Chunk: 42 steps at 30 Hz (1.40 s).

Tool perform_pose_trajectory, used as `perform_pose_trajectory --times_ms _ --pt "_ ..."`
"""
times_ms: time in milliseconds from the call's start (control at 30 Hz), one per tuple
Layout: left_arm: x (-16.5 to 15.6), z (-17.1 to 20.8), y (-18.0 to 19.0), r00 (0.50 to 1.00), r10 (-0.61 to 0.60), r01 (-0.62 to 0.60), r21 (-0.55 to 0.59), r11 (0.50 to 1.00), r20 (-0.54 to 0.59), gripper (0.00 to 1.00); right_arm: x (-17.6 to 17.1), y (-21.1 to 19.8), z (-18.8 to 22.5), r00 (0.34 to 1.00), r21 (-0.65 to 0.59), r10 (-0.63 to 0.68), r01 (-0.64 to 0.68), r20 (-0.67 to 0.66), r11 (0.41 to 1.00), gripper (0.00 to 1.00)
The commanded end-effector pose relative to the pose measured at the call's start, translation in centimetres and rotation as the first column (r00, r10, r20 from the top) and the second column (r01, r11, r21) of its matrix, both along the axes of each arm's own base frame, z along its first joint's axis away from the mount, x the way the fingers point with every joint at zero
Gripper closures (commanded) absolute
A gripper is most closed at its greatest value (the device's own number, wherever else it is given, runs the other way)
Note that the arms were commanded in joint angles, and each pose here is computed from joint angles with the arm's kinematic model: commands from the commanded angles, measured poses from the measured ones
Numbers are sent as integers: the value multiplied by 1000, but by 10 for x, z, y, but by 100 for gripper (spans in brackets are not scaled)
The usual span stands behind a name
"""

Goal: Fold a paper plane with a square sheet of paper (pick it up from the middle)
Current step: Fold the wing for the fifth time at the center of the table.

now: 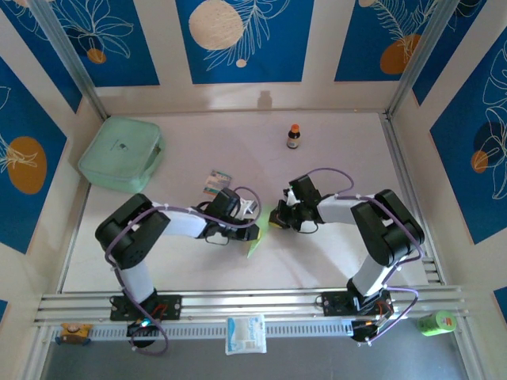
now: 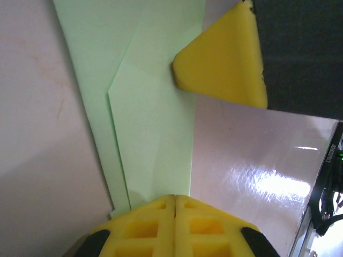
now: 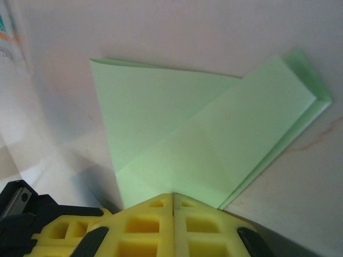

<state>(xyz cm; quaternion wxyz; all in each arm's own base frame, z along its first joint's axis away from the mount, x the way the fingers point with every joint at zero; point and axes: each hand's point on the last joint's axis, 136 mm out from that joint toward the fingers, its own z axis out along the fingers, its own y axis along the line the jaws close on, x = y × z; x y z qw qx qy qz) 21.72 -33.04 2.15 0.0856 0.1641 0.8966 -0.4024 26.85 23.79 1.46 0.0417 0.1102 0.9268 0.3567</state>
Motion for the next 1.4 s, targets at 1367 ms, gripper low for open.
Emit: perform_pose_trajectory --times_ms 1367 --pt "-62 -29 36 974 42 -30 58 998 -220 100 -55 52 15 972 51 230 -233 51 971 93"
